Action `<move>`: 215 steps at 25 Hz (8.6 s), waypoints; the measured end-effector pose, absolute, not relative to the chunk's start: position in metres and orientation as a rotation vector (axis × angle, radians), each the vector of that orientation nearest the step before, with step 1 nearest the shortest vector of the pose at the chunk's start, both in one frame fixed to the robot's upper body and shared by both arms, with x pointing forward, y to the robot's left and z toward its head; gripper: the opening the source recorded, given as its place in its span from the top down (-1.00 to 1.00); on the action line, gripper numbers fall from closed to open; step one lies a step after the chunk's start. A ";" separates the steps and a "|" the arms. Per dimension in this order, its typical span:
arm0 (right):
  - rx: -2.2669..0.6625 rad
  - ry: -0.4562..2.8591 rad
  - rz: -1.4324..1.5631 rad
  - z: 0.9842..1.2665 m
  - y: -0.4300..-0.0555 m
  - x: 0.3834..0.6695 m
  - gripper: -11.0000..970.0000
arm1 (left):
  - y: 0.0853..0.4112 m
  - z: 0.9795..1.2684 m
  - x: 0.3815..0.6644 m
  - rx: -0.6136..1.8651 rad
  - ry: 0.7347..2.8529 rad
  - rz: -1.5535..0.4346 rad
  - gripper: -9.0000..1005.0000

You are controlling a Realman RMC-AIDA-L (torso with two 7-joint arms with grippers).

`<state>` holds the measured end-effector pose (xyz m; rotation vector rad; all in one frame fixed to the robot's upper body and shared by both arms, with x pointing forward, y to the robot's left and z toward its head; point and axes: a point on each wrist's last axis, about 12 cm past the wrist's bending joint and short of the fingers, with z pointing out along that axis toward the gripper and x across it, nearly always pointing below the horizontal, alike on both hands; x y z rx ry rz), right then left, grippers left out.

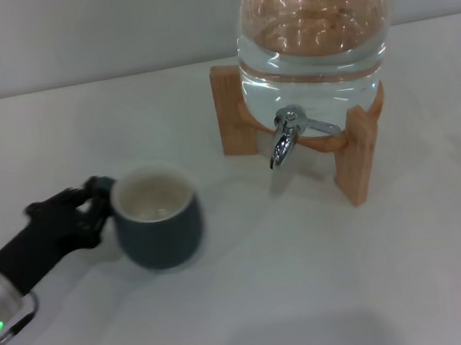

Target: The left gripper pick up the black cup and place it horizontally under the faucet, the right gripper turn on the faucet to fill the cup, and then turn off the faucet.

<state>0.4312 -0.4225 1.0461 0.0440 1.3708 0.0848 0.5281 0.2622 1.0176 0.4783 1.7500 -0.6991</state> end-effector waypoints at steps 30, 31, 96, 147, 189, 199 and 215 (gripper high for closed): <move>0.001 1.342 0.127 1.051 -0.414 0.439 -0.71 | 0.177 1.023 0.556 0.648 1.787 -0.800 0.62; 0.000 1.343 0.127 1.051 -0.414 0.439 -0.71 | 0.175 1.023 0.557 0.652 1.791 -0.802 0.62; 0.011 1.352 0.128 1.048 -0.414 0.436 -0.71 | 0.151 1.022 0.564 0.775 1.841 -0.754 0.17; -0.836 1.568 0.918 1.134 -0.316 0.497 -0.71 | 0.328 1.024 0.501 0.085 1.653 -0.589 0.15; -1.003 1.639 0.979 1.133 -0.278 0.504 -0.71 | 0.329 1.024 0.501 0.084 1.656 -0.583 0.16; -1.071 1.621 1.069 1.127 -0.260 0.493 -0.71 | 0.328 1.023 0.505 0.089 1.667 -0.565 0.16; -1.113 1.589 1.078 1.128 -0.211 0.498 -0.70 | 0.328 1.022 0.503 0.085 1.667 -0.570 0.16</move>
